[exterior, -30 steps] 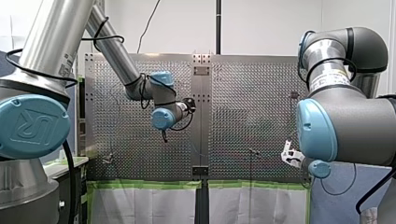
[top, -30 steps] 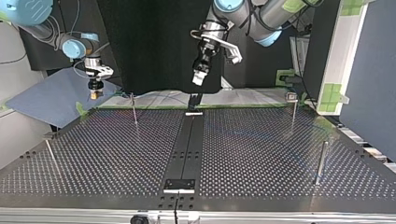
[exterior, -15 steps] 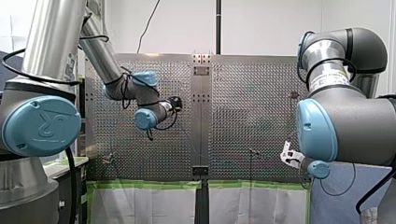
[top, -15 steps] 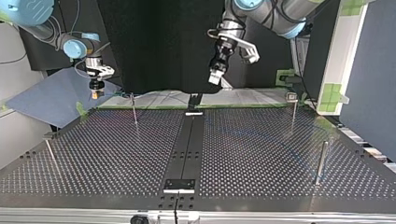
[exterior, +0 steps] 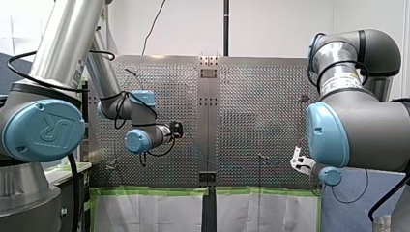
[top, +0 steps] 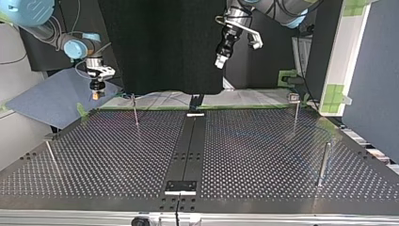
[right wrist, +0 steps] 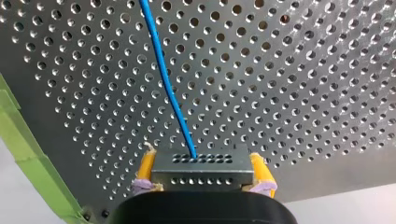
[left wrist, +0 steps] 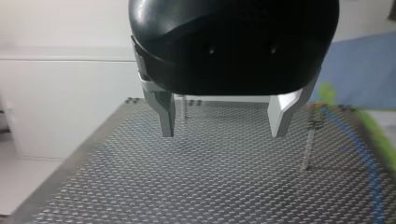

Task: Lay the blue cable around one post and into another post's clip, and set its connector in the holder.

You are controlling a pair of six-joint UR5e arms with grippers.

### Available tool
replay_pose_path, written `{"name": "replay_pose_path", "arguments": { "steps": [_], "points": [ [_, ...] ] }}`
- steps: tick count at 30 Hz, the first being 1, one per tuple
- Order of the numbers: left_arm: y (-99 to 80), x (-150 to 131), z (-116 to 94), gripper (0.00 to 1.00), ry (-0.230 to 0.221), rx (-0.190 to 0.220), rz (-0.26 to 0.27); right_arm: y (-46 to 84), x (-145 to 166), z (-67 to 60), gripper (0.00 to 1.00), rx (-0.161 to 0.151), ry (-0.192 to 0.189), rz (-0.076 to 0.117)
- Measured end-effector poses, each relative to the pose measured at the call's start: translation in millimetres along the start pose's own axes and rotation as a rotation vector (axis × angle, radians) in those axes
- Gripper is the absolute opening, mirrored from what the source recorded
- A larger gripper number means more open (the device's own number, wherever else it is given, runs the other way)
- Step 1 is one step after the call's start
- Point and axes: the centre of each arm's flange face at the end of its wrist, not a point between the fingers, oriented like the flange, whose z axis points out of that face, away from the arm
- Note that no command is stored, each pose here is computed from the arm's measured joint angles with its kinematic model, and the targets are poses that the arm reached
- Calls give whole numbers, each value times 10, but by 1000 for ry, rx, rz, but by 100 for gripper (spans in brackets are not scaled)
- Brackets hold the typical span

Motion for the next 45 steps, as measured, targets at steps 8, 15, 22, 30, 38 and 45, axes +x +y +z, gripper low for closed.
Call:
{"name": "replay_pose_path", "arguments": {
  "steps": [8,15,22,30,38,45],
  "points": [
    [46,163,-301,100,51,-3,2,159,127,14,0,-68,18,-23],
    [91,270,-599,100,109,-10,1,172,427,38,0,-122,34,-26],
    [121,344,-836,100,158,-13,2,-13,733,50,0,-112,36,3],
    [110,350,-864,100,163,-9,-1,-424,1005,99,0,-68,49,32],
    [89,358,-886,100,170,-2,-1,-950,1269,88,0,-39,44,15],
    [63,361,-903,100,173,7,-2,-1247,1528,40,0,-18,38,-24]
  ]
}}
